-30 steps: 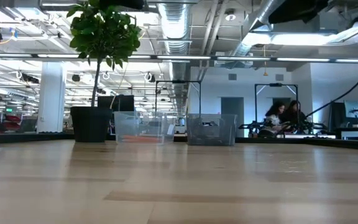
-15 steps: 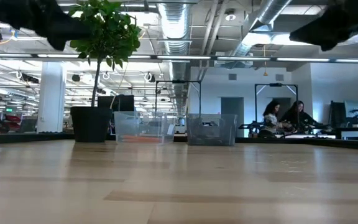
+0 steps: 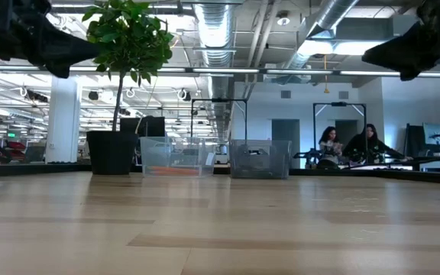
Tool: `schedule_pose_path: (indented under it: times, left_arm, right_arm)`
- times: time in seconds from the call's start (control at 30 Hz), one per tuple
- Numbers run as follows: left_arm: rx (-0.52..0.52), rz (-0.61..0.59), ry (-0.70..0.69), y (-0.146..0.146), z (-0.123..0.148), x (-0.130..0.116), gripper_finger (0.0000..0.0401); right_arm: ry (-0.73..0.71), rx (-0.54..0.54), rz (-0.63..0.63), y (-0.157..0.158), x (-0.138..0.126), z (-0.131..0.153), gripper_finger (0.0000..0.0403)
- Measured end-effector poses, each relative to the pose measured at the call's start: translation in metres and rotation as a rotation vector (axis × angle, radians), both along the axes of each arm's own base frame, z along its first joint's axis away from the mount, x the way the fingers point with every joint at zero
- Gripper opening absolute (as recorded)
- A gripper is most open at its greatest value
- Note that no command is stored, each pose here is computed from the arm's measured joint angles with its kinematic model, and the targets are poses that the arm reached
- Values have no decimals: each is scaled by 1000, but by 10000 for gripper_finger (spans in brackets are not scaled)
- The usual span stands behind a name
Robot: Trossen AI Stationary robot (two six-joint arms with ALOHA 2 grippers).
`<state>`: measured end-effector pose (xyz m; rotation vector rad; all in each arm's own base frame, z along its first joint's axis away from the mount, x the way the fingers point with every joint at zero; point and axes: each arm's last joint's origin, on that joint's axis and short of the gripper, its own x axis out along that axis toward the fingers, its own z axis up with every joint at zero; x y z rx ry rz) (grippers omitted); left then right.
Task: Sort pens & pencils
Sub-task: Return to Home Position
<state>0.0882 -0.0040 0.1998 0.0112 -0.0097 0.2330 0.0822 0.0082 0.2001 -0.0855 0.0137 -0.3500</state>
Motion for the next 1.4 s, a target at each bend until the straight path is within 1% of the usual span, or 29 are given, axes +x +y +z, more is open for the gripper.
schedule_pose_path:
  times: [0.13,0.27,0.37,0.43,0.5,0.6,0.67,0.73,0.9,1.03,1.4]
  left_arm:
    - [0,-52,-3,-1,-7,-1,57]
    - [-6,-62,28,-2,-21,4,57]
    - [-23,-87,7,-3,-24,5,57]
    - [3,-137,6,-5,-24,6,57]
    - [14,-155,9,-5,-24,6,57]
    - [11,-155,22,-5,-25,6,57]
    - [-11,-158,22,-5,-25,6,57]
    - [-21,-168,24,-6,-26,6,57]
    - [-6,-169,29,-6,-26,6,57]
    - [-27,-169,27,-6,-26,6,57]
    - [-30,-169,29,-6,-26,6,57]
  right_arm:
    - [3,-1,16,1,0,0,123]
    - [-3,6,17,1,0,-2,123]
    - [20,0,16,1,2,-10,123]
    - [43,-7,9,1,4,-18,123]
    - [69,-9,-3,2,5,-24,123]
    - [65,44,-20,1,5,-27,123]
    - [52,80,-25,1,6,-27,123]
    - [45,98,-27,1,6,-27,123]
    - [45,99,-27,1,6,-27,123]
    - [46,99,-27,1,6,-27,123]
    - [46,99,-27,1,6,-27,123]
